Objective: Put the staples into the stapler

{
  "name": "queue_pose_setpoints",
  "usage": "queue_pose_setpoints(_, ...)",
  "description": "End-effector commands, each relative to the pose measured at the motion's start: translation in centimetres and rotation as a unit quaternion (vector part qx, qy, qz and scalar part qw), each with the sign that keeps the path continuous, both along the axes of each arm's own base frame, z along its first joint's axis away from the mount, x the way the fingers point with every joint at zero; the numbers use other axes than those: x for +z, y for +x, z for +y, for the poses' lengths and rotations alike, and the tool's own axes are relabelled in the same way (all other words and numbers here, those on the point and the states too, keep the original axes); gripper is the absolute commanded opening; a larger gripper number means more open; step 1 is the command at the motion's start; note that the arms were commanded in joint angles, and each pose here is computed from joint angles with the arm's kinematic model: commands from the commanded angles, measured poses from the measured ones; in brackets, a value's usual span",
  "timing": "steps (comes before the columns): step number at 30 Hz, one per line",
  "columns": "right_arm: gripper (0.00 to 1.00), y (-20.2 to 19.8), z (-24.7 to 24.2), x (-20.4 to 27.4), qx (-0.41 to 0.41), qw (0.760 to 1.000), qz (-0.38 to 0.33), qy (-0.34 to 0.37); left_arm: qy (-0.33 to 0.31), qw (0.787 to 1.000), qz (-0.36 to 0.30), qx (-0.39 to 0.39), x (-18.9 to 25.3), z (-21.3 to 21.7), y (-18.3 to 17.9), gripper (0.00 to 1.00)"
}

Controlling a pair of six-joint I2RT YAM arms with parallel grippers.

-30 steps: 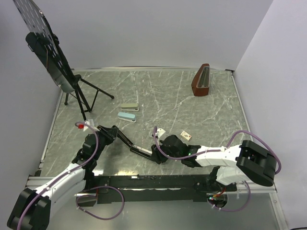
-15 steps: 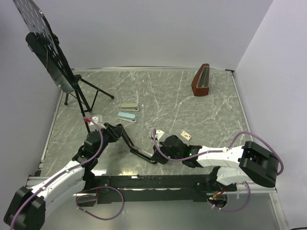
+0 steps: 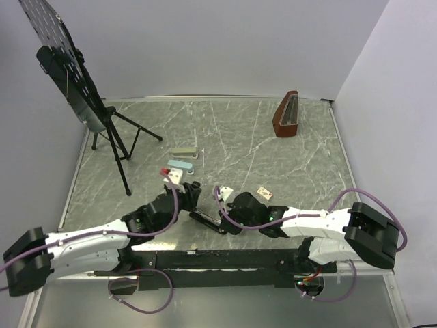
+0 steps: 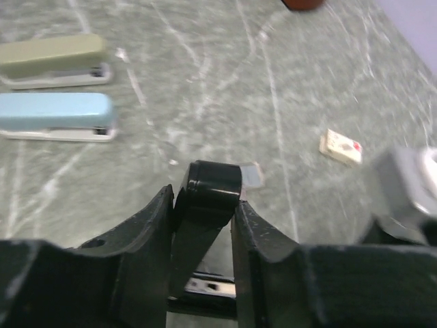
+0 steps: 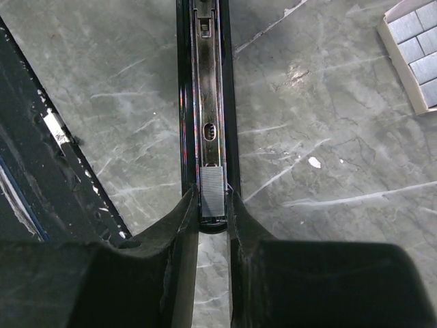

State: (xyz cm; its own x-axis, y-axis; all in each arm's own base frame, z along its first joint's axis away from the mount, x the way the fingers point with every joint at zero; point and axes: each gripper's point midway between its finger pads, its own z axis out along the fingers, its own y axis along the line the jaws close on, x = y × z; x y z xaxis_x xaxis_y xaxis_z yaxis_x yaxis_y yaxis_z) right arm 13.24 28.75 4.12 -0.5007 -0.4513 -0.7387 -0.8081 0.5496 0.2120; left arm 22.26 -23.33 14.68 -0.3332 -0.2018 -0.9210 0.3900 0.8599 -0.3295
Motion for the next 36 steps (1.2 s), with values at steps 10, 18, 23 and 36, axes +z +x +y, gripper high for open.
queue_pose_setpoints(10, 0.00, 6.1, 4.5, 8.6, -0.060, 0.982, -0.134, 0.116, -0.054, 0.984, 0.064, -0.157, 0.9, -10.0, -8.3, 0.51)
queue_pose_setpoints(18, 0.00, 6.5, 4.6, 8.4, -0.068, 0.980, -0.139, 0.122, -0.054, 0.982, 0.063, -0.169, 1.1, -10.7, -9.1, 0.72)
queue_pose_setpoints(23, 0.00, 6.6, 4.7, 7.6, -0.069, 0.980, -0.141, 0.122, -0.052, 0.979, 0.063, -0.185, 1.2, -11.2, -9.7, 0.82)
queue_pose_setpoints(36, 0.32, 4.7, 2.6, 2.9, -0.061, 0.994, -0.082, 0.050, -0.074, 0.995, 0.063, -0.007, 3.5, -2.2, -6.0, 0.99)
